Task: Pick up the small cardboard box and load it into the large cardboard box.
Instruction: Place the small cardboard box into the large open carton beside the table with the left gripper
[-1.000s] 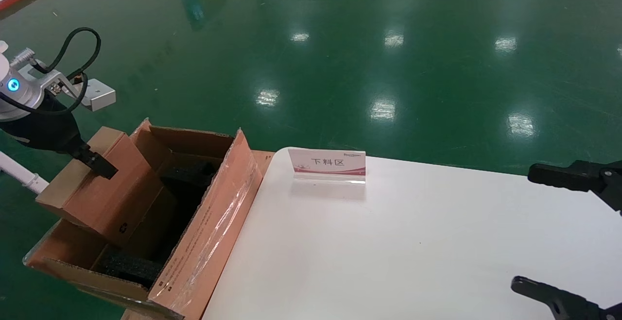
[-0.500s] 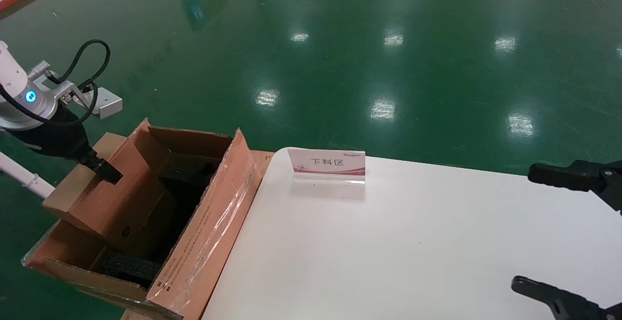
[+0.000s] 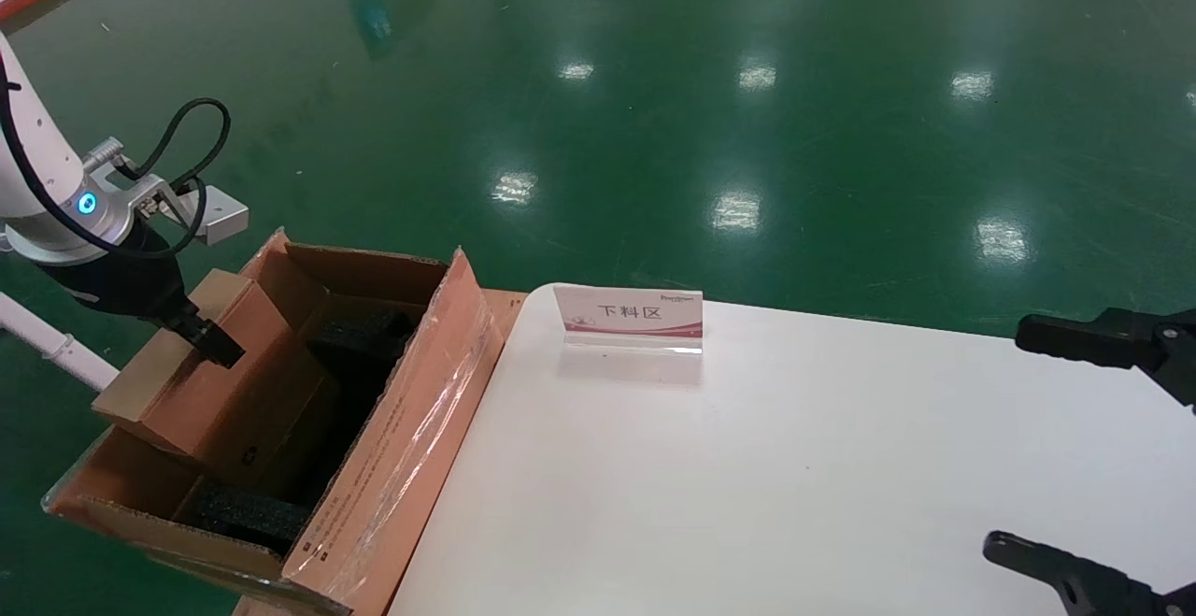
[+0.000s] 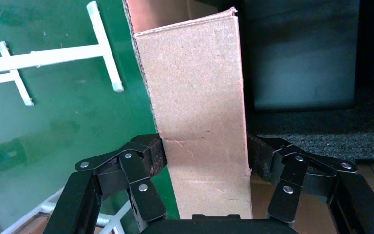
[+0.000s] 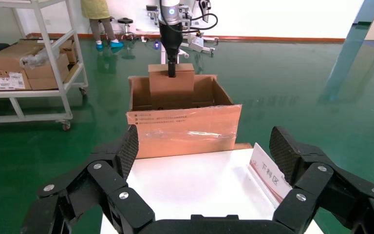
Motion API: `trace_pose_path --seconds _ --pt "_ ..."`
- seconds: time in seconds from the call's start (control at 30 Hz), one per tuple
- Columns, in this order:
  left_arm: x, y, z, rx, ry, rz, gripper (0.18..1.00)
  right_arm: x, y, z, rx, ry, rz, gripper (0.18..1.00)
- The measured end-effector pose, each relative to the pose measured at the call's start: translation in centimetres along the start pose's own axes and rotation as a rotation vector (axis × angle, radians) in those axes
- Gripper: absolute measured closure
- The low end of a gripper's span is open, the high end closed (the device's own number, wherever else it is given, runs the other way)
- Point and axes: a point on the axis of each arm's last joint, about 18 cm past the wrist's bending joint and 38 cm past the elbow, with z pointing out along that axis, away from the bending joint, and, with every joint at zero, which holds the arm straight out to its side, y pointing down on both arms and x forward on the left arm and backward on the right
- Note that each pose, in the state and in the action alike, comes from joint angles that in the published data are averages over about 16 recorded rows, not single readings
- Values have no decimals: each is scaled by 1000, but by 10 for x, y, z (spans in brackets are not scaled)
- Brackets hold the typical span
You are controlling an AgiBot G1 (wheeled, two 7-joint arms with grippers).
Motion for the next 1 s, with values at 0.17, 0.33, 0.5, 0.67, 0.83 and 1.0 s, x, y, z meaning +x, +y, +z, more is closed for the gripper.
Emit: trace_pose_path --seconds 0.17,0.33,0.5,0.67,0.83,1.0 --pt "0 0 2 -10 -6 -2 819 0 0 0 0 0 0 178" --pt "-1 0 3 -17 -11 -4 816 0 0 0 0 0 0 178" --pt "-1 0 4 -20 -14 -5 804 0 0 0 0 0 0 178" --pt "-1 1 4 -21 -14 -4 775 0 0 0 0 0 0 178" --pt "-1 1 3 -20 -14 -3 727 0 0 0 0 1 0 178" --pt "-1 1 3 -19 -14 -2 643 0 0 0 0 1 0 178"
